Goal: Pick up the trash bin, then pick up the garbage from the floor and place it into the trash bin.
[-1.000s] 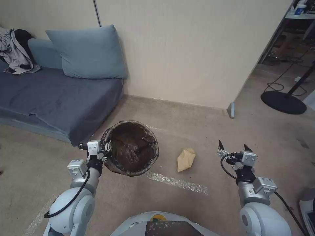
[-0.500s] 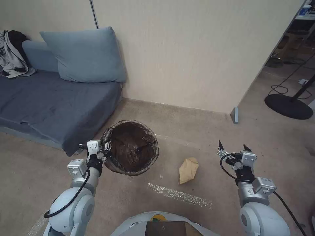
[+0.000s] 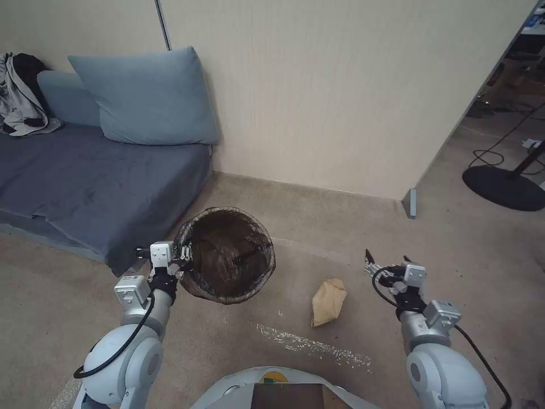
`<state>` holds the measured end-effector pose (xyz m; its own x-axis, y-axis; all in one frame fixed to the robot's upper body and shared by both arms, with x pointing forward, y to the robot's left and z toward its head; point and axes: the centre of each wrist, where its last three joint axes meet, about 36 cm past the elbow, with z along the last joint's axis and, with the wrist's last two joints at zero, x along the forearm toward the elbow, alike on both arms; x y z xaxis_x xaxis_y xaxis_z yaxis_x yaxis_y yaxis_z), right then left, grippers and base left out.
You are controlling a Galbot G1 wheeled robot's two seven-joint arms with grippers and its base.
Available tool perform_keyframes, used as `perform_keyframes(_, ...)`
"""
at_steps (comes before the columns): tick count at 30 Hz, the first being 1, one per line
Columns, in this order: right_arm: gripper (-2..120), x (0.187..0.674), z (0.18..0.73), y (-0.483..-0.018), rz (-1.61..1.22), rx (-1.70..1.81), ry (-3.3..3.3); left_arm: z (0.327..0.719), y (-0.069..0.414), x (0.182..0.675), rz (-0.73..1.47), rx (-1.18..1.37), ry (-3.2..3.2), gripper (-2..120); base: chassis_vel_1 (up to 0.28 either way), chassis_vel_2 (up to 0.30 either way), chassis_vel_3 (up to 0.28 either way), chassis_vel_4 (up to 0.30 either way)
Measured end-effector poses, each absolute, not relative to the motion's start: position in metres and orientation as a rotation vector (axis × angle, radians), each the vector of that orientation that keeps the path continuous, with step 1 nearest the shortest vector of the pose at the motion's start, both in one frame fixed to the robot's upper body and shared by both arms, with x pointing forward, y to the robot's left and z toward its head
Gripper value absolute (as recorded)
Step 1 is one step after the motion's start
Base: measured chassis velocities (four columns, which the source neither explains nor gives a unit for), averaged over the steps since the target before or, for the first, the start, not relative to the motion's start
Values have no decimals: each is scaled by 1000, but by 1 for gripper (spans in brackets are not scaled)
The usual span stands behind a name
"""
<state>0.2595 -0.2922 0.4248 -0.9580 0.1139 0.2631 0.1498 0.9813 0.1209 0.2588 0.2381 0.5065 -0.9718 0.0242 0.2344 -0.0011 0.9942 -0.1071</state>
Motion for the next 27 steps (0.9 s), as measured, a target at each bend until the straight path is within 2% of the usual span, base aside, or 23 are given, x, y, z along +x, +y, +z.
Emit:
perform_keyframes(17, 100, 335, 328, -281, -449, -116, -2530, 513, 239, 254, 155, 4, -2899, 7, 0, 0, 0, 0)
perform_keyframes(27, 100, 348, 291, -270, -477, -170, -2401, 515, 240, 251, 147, 3, -2898, 7, 0, 0, 0, 0)
